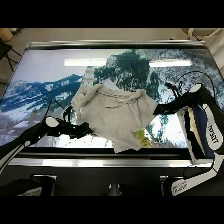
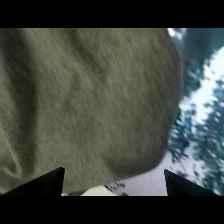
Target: Fold the shirts.
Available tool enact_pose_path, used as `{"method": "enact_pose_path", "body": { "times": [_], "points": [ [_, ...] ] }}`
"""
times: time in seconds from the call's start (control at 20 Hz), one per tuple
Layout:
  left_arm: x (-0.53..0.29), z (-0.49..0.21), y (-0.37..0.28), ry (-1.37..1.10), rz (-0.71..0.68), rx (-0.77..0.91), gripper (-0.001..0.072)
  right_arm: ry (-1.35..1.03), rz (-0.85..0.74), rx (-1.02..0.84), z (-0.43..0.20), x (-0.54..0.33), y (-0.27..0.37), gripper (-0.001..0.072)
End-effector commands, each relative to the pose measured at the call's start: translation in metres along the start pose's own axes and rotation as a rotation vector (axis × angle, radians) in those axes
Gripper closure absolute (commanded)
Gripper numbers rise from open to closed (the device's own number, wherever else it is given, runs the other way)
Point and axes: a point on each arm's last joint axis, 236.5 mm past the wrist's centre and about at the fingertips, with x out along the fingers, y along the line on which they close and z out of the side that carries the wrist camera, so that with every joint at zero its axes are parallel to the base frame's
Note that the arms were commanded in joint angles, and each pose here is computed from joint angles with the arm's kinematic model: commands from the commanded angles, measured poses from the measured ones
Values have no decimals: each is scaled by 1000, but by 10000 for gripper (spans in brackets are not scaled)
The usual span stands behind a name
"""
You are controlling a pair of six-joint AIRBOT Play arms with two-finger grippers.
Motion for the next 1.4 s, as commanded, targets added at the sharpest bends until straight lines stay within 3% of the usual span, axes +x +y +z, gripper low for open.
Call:
{"method": "enact_pose_path", "body": {
  "times": [0.0,0.05,0.1,0.15,0.2,0.35,0.5,0.6,0.75,0.9,1.1,1.35],
  "points": [
    [4,8,3,-32,7,-36,605,-58,-14,9,24,28,4,17],
    [3,10,2,-35,4,-27,683,-68,-23,21,28,32,4,69],
    [1,12,-1,-38,-1,-1,683,-78,-33,13,32,34,6,305],
    [-4,18,-8,-54,-14,54,684,-85,-31,9,35,32,7,595],
    [-14,27,-22,-87,-36,144,685,-90,-26,0,39,25,10,686],
    [-104,79,-92,-342,-92,449,686,-210,-87,-155,74,-47,29,687],
    [-293,114,-179,-811,-112,687,685,-536,-288,-358,118,-207,86,687],
    [-454,83,-230,-1195,-136,794,685,-817,-516,-500,113,-345,151,687],
    [-604,-10,-259,-1598,-158,837,685,-1192,-841,-588,29,-503,253,687],
    [-632,-61,-262,-1680,-228,813,685,-1366,-901,-593,-47,-549,314,687],
    [-633,-75,-262,-1688,-227,827,685,-1325,-908,-607,-77,-540,326,687],
    [-583,-18,-219,-1470,10,746,685,-1077,-870,-543,-60,-492,280,687]
  ]
}}
